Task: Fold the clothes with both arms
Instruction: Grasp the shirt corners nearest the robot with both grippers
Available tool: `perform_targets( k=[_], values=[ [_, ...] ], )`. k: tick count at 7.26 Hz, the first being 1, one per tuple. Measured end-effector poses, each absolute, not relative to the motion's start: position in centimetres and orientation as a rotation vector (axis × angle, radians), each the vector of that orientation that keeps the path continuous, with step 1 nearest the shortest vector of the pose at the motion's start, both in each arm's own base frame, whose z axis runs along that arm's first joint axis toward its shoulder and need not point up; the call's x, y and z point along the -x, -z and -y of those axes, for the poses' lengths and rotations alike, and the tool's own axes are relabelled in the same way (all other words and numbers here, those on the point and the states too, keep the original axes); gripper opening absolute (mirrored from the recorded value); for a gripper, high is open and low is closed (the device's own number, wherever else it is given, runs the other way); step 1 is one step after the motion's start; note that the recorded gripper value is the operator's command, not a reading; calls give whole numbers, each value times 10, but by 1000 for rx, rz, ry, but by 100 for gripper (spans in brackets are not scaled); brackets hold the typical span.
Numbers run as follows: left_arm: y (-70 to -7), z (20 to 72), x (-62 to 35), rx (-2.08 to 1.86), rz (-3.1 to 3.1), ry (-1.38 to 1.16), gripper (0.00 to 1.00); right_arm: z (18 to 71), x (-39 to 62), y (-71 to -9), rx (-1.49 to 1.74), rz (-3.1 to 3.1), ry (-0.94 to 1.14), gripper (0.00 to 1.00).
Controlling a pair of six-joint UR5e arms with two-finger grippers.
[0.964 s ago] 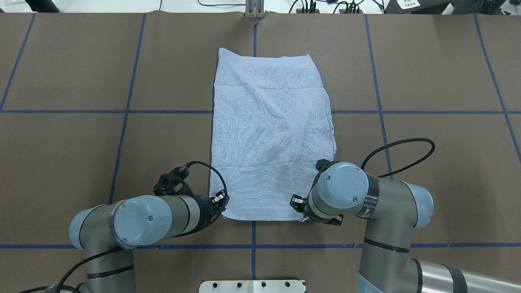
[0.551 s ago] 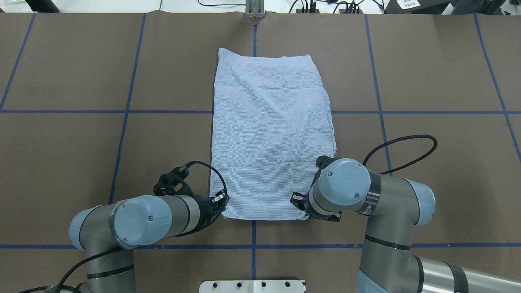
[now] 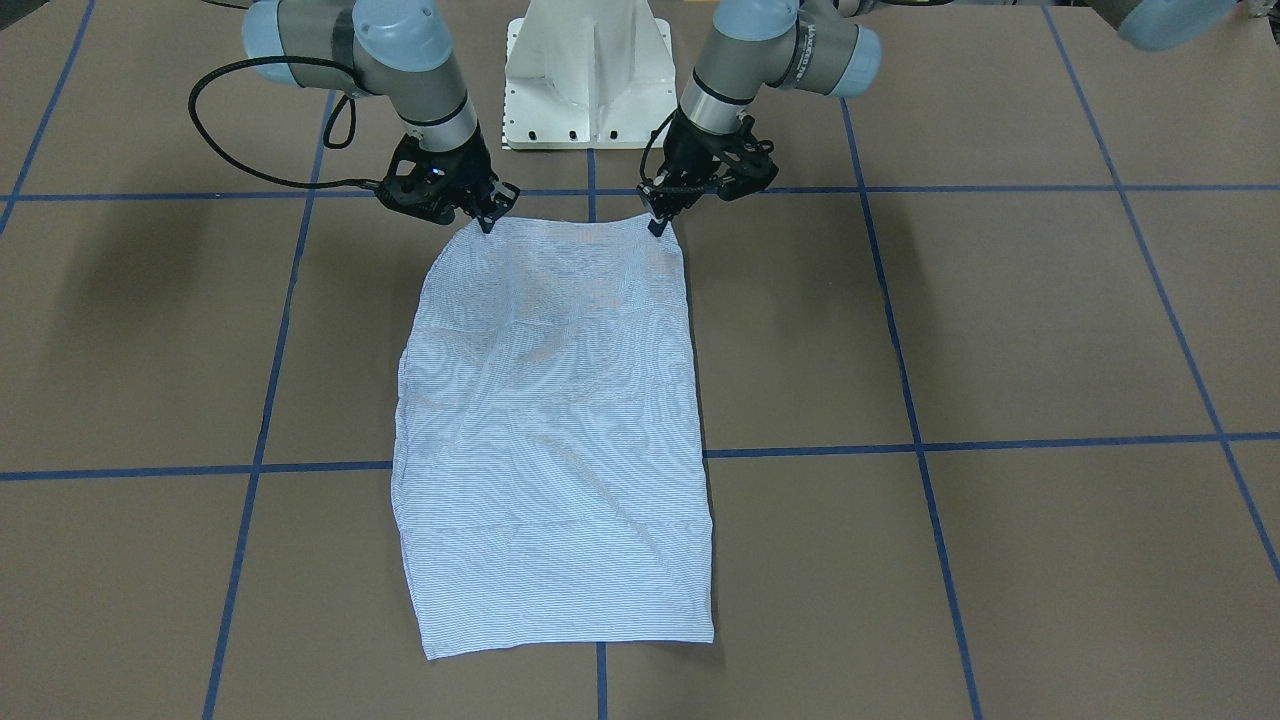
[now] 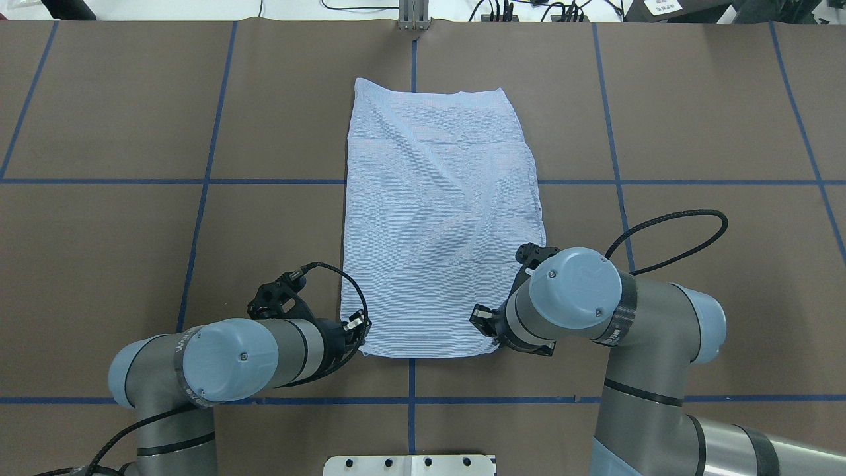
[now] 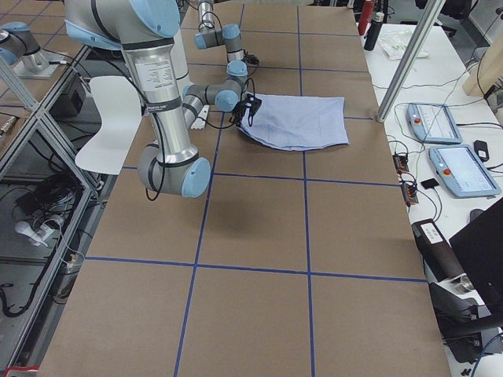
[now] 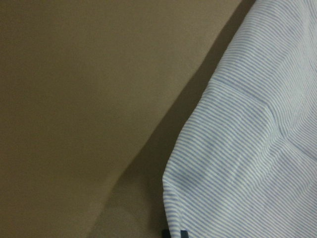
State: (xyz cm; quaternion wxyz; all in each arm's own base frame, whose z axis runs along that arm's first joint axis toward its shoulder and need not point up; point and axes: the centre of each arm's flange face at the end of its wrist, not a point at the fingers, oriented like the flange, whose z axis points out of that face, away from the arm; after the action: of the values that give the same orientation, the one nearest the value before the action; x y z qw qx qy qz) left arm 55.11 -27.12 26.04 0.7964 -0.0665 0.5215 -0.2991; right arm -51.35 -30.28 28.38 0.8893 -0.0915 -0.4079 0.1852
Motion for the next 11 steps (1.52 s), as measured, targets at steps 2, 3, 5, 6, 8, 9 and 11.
perform_targets(
  k=[2, 3, 5, 6, 8, 9, 11],
  values=[
    [-237, 243, -539, 197, -1086, 592, 0, 295, 513, -286, 200, 850, -369, 0],
    [-232, 226, -539, 227, -1067, 560, 0, 283, 513, -288, 216, 850, -344, 0],
    [-233, 204, -545, 255, -1044, 523, 0, 261, 506, -284, 275, 863, -290, 0],
    [-229, 200, -541, 263, -1052, 513, 0, 257, 503, -279, 292, 874, -275, 0],
    [-210, 205, -518, 279, -1085, 508, 0, 272, 492, -269, 294, 898, -281, 0],
    [-204, 217, -505, 283, -1085, 516, 0, 288, 481, -261, 300, 920, -284, 0],
    [-199, 224, -491, 310, -1073, 507, 0, 299, 451, -240, 341, 978, -266, 0]
  ],
)
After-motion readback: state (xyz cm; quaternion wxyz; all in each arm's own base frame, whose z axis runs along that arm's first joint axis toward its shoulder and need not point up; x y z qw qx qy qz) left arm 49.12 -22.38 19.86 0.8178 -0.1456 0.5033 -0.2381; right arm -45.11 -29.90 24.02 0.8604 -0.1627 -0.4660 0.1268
